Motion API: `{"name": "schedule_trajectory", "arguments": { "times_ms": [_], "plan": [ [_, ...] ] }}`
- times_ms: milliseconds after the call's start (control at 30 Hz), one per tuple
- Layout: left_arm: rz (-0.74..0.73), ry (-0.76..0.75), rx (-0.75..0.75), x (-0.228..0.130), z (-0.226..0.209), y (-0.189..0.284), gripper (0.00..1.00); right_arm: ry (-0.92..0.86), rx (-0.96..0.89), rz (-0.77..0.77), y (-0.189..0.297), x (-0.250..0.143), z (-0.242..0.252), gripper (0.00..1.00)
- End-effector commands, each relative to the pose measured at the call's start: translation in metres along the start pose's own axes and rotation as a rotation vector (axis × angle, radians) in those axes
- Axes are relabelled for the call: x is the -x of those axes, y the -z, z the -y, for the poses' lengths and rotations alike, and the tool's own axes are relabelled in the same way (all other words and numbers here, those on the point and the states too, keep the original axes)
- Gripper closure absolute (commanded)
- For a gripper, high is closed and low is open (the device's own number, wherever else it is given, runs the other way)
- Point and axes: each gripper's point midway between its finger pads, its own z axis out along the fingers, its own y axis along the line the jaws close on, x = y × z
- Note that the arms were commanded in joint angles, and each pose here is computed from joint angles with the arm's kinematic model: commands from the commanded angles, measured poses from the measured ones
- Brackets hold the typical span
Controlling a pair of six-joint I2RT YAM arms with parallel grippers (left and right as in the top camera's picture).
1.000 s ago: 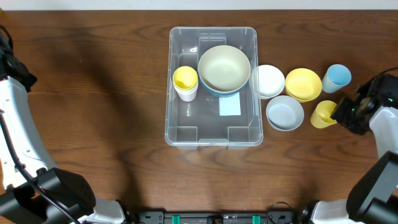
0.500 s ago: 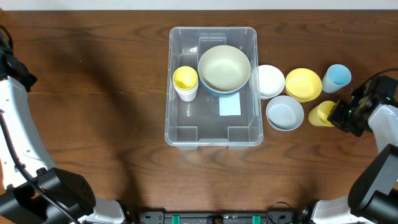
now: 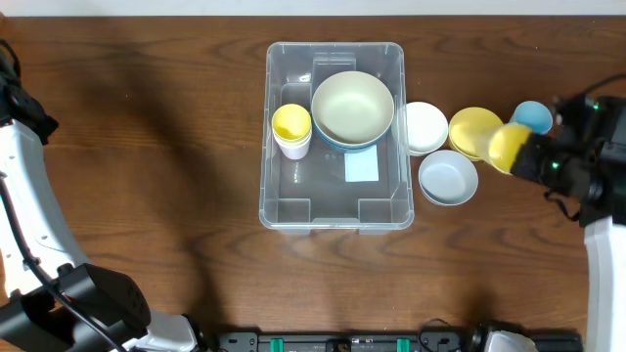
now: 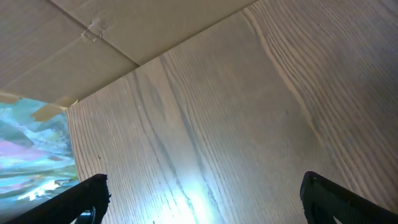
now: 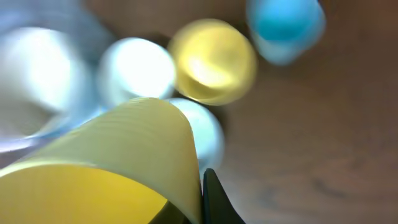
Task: Pack container
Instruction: 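Grasp the rim of the second yellow cup with the right gripper, then carry the yellow cup into the container and set it down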
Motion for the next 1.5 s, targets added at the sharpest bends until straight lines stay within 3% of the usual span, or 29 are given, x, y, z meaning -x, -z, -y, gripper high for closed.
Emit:
{"name": "schedule_trajectory", "arguments": {
  "times_ms": [0, 233, 667, 1033, 1367, 1467],
  "plan": [
    [0.002, -0.006, 0.022, 0.001, -0.003, -0.003, 0.02, 0.095, 0.077, 0.068, 0.031, 0.018, -0.051, 0.99],
    [0.002, -0.007, 0.022, 0.001, -0.003, -0.003, 0.02, 0.305, 0.197, 0.073, 0.042, 0.024, -0.15, 0.99],
    [0.002, -0.006, 0.022, 0.001, -0.003, -0.003, 0.02, 0.607, 0.177, -0.241, -0.078, -0.062, -0.267, 0.99],
    [0.002, -0.007, 0.022, 0.001, -0.003, -0.003, 0.02, 0.682, 0.112, -0.416, -0.145, -0.129, -0.284, 0.99],
    [0.002, -0.006, 0.022, 0.001, -0.003, -0.003, 0.02, 0.679, 0.077, -0.474, -0.186, -0.152, -0.281, 0.99],
    [0.002, -0.006, 0.022, 0.001, -0.003, -0.003, 0.02, 0.68, 0.082, -0.468, -0.187, -0.152, -0.284, 0.93]
  ]
}}
